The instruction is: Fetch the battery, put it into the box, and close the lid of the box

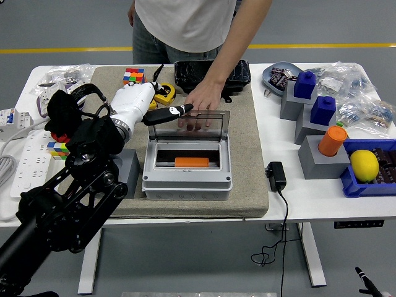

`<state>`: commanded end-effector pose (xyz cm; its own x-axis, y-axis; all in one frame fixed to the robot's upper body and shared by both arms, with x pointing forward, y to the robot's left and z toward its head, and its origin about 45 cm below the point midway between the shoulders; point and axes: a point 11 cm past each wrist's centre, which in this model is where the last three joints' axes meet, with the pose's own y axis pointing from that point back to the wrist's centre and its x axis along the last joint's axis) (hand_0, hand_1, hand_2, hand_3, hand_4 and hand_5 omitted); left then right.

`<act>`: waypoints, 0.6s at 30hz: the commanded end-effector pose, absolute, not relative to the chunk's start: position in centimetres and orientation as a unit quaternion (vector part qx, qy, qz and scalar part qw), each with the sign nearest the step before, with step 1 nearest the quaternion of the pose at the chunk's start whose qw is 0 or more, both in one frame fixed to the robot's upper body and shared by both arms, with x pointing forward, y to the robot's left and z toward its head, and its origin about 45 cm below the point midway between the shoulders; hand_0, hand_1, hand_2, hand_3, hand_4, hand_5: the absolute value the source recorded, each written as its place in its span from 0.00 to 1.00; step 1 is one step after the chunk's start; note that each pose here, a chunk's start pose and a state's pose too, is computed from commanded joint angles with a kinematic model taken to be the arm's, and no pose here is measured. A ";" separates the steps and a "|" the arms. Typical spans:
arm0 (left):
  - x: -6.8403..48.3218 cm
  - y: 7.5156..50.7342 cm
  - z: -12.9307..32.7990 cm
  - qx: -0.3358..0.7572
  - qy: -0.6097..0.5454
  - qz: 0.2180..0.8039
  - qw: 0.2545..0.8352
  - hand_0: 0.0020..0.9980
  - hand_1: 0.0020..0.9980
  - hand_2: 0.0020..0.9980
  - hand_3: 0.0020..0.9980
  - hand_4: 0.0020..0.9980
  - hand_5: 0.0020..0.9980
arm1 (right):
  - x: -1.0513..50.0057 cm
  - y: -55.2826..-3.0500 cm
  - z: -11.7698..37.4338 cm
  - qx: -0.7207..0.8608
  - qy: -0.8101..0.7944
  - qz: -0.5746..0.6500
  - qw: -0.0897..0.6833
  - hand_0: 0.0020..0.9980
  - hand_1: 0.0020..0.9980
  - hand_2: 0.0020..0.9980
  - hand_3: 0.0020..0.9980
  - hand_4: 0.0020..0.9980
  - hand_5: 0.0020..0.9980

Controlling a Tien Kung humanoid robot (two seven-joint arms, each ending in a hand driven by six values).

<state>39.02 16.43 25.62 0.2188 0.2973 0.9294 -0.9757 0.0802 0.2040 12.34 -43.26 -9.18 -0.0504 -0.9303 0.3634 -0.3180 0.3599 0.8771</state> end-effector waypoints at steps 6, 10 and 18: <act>38.6 15.9 26.0 0.445 -0.383 0.497 0.639 0.42 0.40 0.50 0.55 1.00 1.00 | 12.3 -43.2 -9.2 0.476 -0.656 -0.307 0.500 0.95 0.84 0.76 0.79 1.00 1.00; 38.5 15.8 25.6 0.459 -0.380 0.484 0.641 0.31 0.19 0.28 0.33 1.00 1.00 | 12.3 -43.3 -9.2 0.476 -0.656 -0.306 0.500 0.95 0.84 0.76 0.79 1.00 1.00; 38.0 15.5 25.2 0.467 -0.372 0.466 0.653 0.25 0.11 0.20 0.20 1.00 1.00 | 12.3 -43.4 -9.1 0.475 -0.656 -0.306 0.500 0.95 0.84 0.76 0.79 1.00 1.00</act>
<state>37.99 15.45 25.20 0.2892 0.2614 0.9209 -0.9560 0.1287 0.2637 12.31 -43.37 -9.15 -0.0488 -0.9293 0.3662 -0.3165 0.3621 0.8767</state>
